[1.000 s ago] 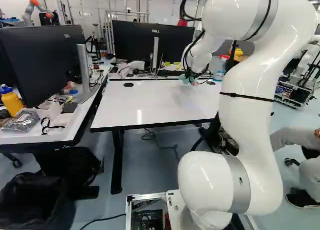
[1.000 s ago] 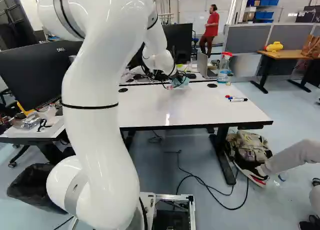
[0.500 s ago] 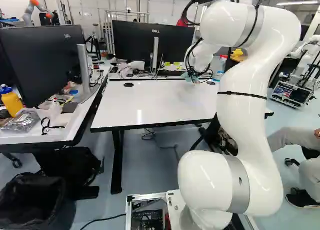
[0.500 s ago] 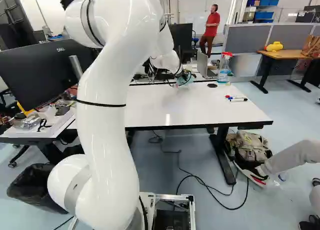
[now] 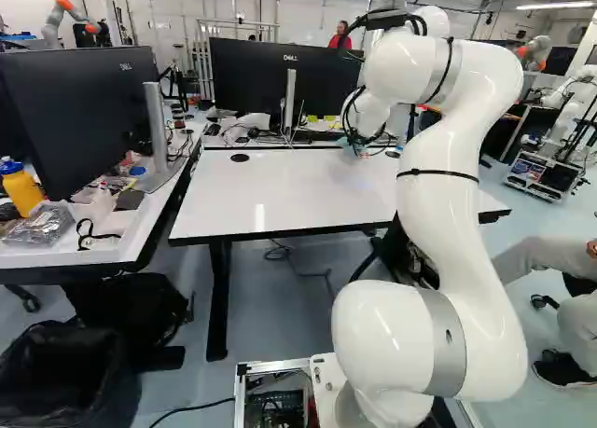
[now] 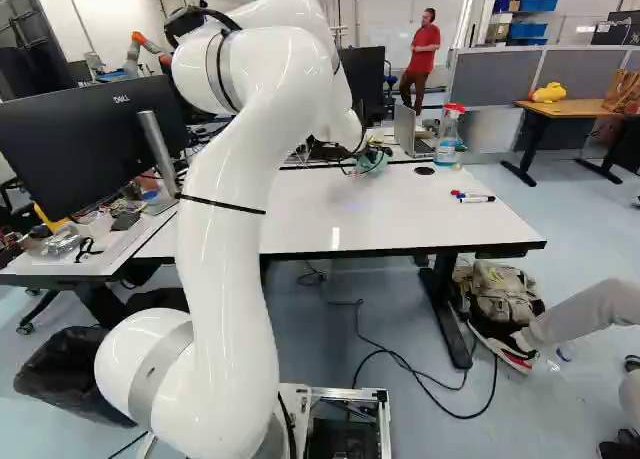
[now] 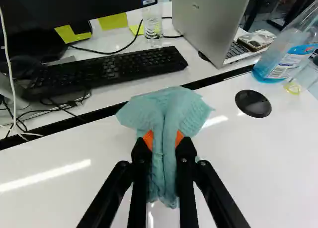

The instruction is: Clean the table with the green towel

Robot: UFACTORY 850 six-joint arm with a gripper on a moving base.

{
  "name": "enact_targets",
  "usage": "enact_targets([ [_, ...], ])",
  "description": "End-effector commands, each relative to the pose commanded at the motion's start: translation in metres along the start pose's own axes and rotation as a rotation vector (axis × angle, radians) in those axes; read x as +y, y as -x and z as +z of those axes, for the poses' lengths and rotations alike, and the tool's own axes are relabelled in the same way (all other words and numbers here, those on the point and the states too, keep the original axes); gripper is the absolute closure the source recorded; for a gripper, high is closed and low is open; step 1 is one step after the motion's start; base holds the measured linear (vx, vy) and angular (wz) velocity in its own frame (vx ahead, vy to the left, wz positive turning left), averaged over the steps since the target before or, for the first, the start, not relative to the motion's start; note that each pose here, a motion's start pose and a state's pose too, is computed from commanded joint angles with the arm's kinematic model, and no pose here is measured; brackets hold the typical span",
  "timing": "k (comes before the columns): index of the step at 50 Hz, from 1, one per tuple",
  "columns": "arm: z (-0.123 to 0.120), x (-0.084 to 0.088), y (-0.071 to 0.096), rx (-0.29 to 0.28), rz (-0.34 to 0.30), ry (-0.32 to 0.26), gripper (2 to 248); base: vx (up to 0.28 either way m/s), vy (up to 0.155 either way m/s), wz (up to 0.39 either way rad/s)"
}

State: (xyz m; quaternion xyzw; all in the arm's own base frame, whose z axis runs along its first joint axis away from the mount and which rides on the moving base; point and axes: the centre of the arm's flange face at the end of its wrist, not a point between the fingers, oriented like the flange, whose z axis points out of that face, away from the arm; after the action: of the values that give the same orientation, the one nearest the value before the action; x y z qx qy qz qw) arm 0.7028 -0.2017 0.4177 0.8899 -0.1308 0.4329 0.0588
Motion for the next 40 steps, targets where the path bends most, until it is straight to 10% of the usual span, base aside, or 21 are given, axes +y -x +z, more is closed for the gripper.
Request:
enact_targets([
  [40,0.026,0.000,0.024,-0.043,0.000,0.001,190,0.000,0.000,0.000],
])
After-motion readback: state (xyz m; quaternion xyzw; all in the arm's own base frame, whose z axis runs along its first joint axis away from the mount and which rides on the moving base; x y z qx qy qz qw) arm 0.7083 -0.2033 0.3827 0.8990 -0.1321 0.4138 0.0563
